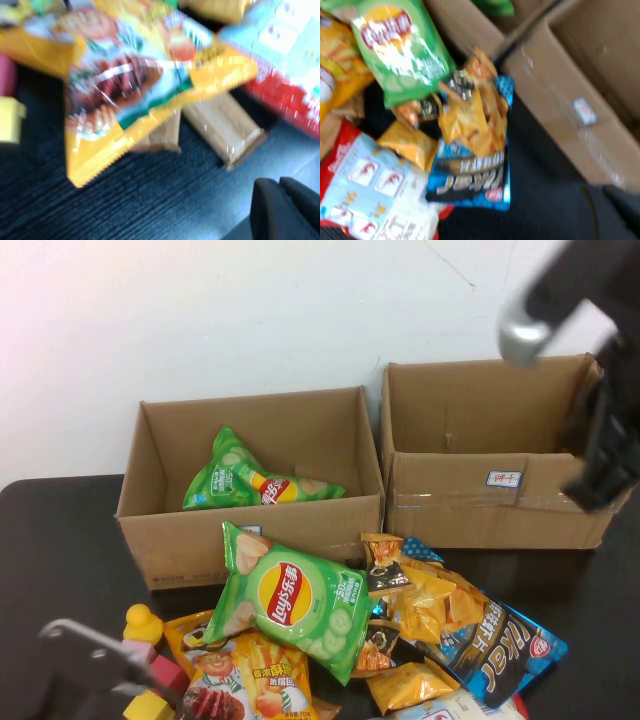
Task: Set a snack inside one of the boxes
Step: Pick up the potato chip
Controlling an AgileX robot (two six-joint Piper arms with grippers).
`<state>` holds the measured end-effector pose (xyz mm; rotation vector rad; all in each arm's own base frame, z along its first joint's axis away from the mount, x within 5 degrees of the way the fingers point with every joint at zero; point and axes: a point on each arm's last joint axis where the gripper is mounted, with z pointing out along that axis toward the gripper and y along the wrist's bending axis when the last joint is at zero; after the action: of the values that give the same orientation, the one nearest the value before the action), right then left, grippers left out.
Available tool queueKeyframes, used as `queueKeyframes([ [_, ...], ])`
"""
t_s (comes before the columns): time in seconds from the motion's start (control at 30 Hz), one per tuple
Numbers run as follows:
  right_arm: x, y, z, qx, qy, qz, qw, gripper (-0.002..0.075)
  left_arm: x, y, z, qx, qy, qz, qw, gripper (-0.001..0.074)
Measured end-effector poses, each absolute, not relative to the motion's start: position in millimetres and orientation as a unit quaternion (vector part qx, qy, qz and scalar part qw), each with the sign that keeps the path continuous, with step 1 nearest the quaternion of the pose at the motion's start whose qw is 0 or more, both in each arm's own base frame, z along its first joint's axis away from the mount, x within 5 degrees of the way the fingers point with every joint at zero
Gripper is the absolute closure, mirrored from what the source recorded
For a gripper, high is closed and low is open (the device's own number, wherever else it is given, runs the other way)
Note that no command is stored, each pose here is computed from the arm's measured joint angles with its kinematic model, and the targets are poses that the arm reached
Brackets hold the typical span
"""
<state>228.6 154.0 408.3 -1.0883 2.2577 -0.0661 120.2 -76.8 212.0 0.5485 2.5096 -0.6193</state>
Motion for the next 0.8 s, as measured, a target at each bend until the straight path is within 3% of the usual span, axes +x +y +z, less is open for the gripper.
queueKeyframes([
  [0.37,197.2,111.4,361.1,-0.346,0.881,-0.094,0.308,0.0726,155.5,-133.0,165.7,0.258,0.939,-0.136,0.181,0.0736],
  [0.7,196.1,102.6,361.4,-0.328,0.876,-0.124,0.331,0.0727,157.5,-170.5,107.2,0.327,0.929,-0.090,0.149,0.0735],
  [0.8,196.2,102.5,361.4,-0.328,0.876,-0.124,0.332,0.0727,164.2,-176.5,97.1,0.346,0.921,-0.085,0.160,0.0688],
])
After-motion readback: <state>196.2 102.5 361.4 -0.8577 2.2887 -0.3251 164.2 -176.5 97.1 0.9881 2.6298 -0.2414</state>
